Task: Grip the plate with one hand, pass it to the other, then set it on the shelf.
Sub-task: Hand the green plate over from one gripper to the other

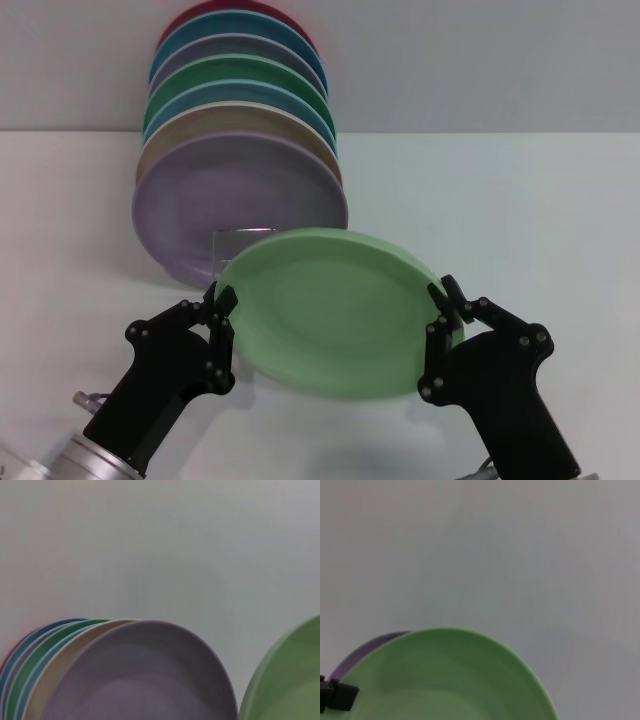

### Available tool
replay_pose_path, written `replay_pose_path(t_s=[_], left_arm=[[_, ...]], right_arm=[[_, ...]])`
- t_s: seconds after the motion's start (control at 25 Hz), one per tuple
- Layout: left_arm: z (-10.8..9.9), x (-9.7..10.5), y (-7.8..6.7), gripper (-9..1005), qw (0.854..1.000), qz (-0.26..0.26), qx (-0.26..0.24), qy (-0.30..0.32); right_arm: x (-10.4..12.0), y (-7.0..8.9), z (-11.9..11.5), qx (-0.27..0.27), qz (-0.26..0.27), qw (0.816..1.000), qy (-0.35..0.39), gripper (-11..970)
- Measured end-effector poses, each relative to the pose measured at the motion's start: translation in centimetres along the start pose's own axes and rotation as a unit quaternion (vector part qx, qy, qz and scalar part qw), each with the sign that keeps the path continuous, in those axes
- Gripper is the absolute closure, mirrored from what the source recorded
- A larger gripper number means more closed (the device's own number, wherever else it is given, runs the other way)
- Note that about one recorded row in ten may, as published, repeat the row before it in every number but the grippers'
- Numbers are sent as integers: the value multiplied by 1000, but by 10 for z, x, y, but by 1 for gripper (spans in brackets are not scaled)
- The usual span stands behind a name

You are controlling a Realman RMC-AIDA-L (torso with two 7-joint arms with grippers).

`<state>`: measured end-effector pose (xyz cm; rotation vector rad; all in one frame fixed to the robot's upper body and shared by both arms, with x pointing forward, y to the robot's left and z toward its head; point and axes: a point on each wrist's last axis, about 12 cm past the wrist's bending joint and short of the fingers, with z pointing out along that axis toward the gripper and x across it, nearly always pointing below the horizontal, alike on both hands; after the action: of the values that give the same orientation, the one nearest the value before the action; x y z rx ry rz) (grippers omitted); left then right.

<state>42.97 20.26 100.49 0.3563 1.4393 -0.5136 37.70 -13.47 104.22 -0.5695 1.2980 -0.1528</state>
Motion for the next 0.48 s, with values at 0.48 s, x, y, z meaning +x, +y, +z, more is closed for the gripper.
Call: replay_pose_path(t_s=[0.48], left_arm=[[-10, -4, 8, 956, 999, -4, -43, -22]], right_arm=[[0, -2, 2, -2, -2, 1000, -15, 787]])
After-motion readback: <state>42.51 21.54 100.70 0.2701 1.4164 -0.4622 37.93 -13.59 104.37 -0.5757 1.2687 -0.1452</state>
